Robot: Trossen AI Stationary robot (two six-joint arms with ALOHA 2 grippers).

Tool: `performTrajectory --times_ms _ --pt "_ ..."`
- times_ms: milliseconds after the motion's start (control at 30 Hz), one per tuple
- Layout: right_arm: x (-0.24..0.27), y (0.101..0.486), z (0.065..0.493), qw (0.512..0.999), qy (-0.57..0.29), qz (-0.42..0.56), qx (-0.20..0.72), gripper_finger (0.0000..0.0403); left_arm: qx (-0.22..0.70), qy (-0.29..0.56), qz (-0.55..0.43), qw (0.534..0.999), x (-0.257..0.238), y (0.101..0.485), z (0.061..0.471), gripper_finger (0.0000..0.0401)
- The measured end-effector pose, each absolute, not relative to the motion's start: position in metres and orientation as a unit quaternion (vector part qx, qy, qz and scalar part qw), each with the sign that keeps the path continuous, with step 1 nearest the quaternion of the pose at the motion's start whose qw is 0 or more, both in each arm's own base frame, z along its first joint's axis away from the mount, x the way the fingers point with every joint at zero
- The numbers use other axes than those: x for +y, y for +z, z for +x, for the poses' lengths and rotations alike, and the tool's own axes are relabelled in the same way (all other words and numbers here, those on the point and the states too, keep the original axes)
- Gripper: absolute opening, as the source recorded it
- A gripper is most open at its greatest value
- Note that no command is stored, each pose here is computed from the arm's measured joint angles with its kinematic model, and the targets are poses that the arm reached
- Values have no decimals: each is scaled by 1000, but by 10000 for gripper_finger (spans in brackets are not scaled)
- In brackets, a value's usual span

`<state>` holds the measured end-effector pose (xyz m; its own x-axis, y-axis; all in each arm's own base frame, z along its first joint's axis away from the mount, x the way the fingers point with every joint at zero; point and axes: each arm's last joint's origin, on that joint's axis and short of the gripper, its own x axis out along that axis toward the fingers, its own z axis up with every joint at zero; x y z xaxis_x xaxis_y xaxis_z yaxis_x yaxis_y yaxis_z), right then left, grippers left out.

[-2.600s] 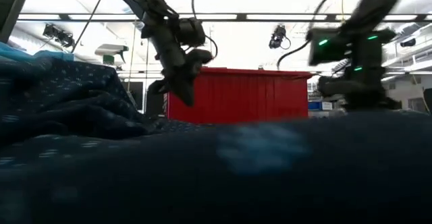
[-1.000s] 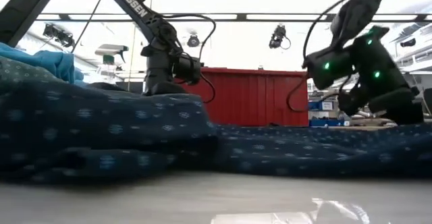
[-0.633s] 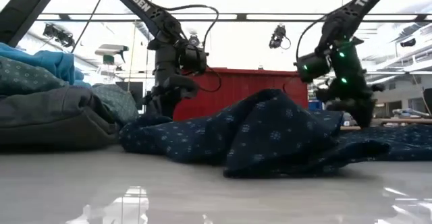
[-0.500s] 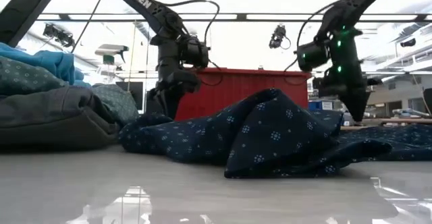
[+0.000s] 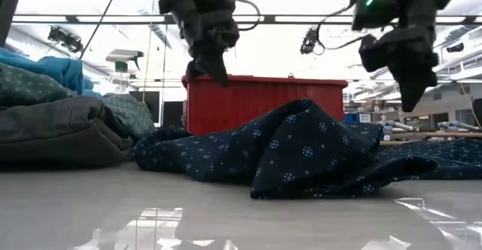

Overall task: Fold laundry
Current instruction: Fold the blue shirt

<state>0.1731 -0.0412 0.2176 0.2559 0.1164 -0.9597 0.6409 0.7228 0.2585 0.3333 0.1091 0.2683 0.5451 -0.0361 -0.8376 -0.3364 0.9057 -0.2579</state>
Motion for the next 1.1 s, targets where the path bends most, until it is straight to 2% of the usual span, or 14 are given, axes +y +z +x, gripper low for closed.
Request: performTrajectory --times_ms 133,333,500,667,800,900,1000,1100 --pt "-12 210 179 761 -139 316 549 4 479 38 -195 855 53 243 343 55" --pt "20 200 196 799 -65 292 522 4 479 -27 -144 865 -20 240 348 142" --pt "41 192 203 806 -26 261 532 4 468 -58 -71 879 -69 238 347 201" --pt "65 189 196 783 -25 272 559 4 479 -57 -35 875 -99 218 351 241" --pt "89 189 185 767 -25 282 575 2 473 -67 -27 878 -110 204 359 257" --pt "100 182 175 751 -70 273 597 2 502 -62 -19 862 -110 188 360 256" --pt "104 170 171 726 -131 266 621 2 541 -62 -12 839 -112 173 357 242" --pt "108 158 175 707 -161 276 631 1 574 -66 1 817 -119 159 353 211"
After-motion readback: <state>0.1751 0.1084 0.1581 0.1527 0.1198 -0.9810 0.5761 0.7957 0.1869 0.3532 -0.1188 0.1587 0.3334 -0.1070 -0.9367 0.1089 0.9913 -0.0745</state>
